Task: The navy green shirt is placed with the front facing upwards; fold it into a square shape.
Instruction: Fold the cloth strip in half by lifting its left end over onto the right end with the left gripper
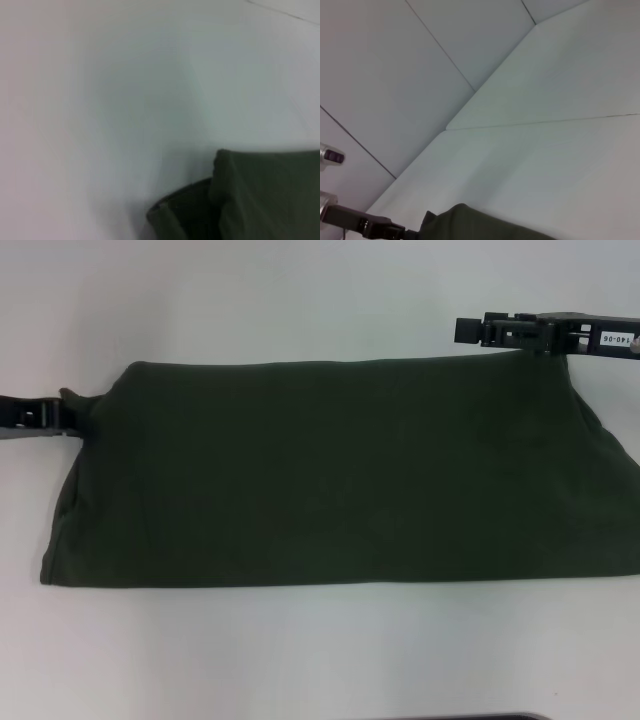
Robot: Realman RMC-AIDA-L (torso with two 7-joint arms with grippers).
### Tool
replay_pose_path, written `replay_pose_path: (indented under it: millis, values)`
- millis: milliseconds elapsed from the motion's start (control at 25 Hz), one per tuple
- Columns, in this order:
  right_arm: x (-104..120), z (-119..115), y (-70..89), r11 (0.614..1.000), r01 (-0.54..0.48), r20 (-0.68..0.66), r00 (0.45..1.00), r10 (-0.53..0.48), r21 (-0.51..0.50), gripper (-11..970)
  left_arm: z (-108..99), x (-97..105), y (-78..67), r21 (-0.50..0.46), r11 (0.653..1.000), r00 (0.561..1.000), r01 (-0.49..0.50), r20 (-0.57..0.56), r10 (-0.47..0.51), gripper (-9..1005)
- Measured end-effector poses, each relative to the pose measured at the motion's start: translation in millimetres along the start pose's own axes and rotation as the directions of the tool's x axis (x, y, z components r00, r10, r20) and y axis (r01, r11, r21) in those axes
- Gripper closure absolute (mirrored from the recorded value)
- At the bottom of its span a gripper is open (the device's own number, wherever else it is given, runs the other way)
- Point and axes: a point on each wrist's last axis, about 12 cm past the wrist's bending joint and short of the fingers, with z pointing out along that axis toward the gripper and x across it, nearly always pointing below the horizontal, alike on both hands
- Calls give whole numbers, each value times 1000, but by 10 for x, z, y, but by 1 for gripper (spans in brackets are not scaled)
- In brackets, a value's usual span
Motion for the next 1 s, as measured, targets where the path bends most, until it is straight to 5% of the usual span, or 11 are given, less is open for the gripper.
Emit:
replay_pose_path:
  millis: [200, 640, 760, 1000]
  values:
    - [-1, 0, -1, 1000, 4, 0, 1000, -4, 1, 48, -42, 5, 16, -7, 1000, 1000, 11, -1, -11, 926]
    - [-9, -1, -3, 1000, 8, 4, 1000, -8, 2, 48, -126, -7, 77, -48, 998, 999, 36, 17, -36, 694]
    - [-10, -8, -6, 1000, 9, 8, 1000, -9, 4, 48, -136, 3, 100, -71, 997, 1000, 27, -3, -27, 450]
    - [-8, -12, -6, 1000, 9, 9, 1000, -9, 3, 47, -119, 25, 98, -74, 997, 999, 21, -28, -23, 199]
